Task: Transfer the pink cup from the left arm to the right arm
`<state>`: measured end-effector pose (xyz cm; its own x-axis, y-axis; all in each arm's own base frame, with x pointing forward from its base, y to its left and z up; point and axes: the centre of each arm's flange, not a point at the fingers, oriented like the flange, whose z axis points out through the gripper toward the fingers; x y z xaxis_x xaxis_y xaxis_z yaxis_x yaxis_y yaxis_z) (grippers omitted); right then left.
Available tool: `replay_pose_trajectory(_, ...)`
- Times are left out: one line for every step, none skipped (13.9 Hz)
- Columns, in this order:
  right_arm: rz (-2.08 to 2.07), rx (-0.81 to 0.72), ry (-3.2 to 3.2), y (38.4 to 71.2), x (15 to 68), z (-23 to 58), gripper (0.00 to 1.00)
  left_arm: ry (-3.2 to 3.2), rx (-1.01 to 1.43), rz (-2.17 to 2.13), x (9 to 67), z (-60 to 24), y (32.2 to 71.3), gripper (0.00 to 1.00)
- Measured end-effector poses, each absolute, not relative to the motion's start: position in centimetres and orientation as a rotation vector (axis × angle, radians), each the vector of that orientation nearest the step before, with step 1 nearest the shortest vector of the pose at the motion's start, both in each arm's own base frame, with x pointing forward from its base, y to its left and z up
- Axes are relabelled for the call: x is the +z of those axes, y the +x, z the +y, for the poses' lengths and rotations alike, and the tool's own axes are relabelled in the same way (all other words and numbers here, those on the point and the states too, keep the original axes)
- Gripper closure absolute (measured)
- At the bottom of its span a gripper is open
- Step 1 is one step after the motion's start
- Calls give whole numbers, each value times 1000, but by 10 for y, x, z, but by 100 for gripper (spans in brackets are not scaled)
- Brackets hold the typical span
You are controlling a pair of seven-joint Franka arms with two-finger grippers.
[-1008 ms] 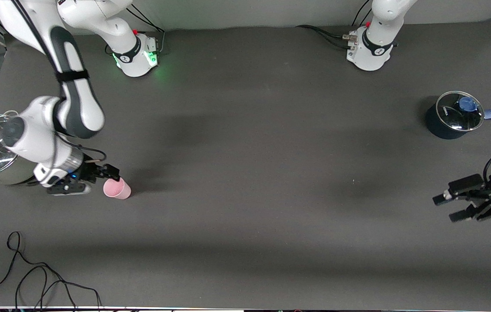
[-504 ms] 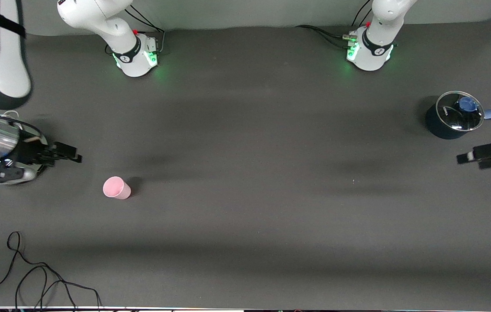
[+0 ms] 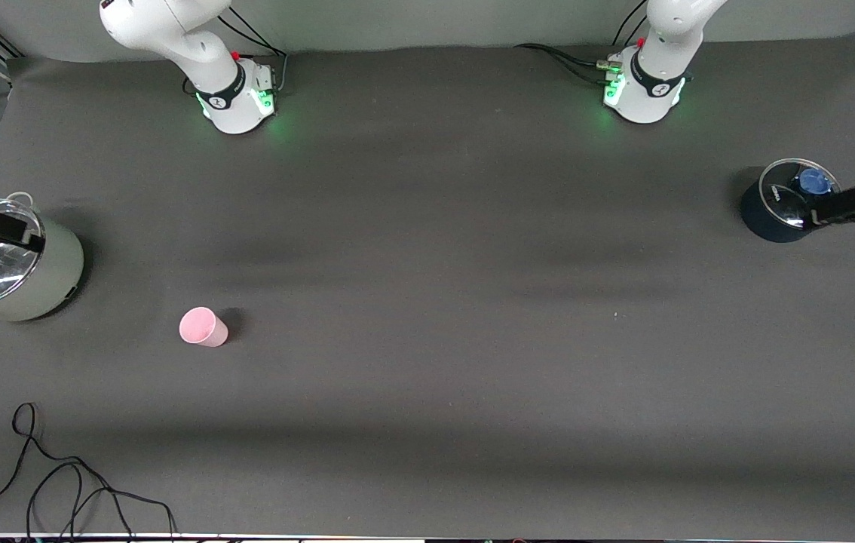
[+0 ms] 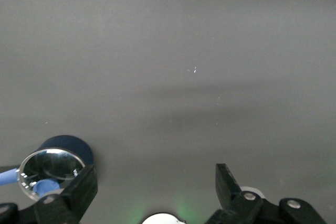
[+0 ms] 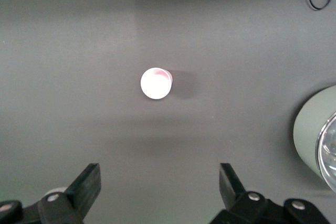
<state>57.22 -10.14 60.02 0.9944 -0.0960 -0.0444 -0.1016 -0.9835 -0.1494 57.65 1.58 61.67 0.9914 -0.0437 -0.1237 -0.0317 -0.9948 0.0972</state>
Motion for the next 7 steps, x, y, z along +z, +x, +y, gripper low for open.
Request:
replay_pose_trajectory(164, 67, -3003, 572, 599, -102, 0, 3063, -179, -58, 616, 9, 572, 0)
replay_pose_trajectory(166, 84, -3020, 572, 598, -101, 0, 3082, -167, -55, 614, 5, 569, 0)
replay_pose_trajectory(165, 108, -3028, 571, 595, -100, 0, 3093, -158, -49, 610, 3, 568, 0)
replay_pose_trajectory(166, 138, -3028, 569, 593, -100, 0, 3101, -160, -41, 606, 4, 567, 0)
replay_pose_trajectory(166, 152, -3026, 568, 593, -100, 0, 3107, -159, -34, 603, 5, 568, 0)
replay_pose_trajectory(165, 158, -3026, 568, 593, -100, 0, 3116, -154, -29, 603, 3, 569, 0)
replay_pose_trajectory(167, 158, -3026, 568, 593, -100, 0, 3124, -148, -30, 604, -1, 569, 0)
